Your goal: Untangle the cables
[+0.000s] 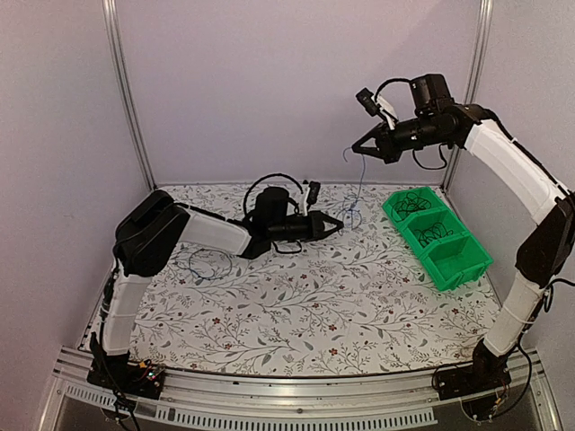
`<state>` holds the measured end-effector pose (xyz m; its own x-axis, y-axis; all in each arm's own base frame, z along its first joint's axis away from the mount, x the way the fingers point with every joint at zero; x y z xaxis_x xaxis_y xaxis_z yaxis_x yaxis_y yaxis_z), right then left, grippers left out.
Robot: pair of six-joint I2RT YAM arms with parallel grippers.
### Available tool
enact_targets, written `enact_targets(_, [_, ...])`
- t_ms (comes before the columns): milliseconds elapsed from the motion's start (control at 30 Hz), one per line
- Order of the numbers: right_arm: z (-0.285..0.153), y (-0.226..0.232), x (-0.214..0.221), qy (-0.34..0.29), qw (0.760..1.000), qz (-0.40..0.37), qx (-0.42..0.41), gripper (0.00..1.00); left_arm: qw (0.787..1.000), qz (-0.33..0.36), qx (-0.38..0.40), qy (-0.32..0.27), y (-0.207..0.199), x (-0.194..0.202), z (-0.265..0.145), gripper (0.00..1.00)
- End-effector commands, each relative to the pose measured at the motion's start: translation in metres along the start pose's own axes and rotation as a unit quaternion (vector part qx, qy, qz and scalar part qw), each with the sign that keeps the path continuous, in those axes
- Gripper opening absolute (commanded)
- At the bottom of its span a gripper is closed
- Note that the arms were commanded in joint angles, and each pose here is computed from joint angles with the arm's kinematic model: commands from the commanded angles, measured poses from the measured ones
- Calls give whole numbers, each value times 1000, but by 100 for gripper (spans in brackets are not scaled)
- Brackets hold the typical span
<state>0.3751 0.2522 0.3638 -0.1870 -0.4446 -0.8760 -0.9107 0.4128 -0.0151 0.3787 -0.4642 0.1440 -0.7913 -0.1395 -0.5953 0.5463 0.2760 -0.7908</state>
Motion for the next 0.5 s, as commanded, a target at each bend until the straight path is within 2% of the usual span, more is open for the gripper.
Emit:
enact_targets(0, [-48,-20,-46,-50,993,-59,85,0,996,-56,-73,7,54,19,-19,0])
enact_targets(133, [-104,-35,-77,-97,978,-88,163,0,990,-88,-106,19,81,38,-37,0])
enact_targets(467, [-160,-66,-87,-107,950,-97,276,0,985,-100,-137,30,97,56,-57,0])
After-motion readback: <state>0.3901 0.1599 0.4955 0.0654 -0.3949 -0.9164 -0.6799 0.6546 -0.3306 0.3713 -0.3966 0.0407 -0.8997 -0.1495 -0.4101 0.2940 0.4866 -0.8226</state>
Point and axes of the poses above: each gripper's point midway between its finger pads, its own z axis out along the fingers, its own y axis along the line the jaws close on, x = y × z, the point moved 4 cm from there along -z, back along the fingers, and after that the axes turned 5 degrees about -z, right-handed, at the moved point
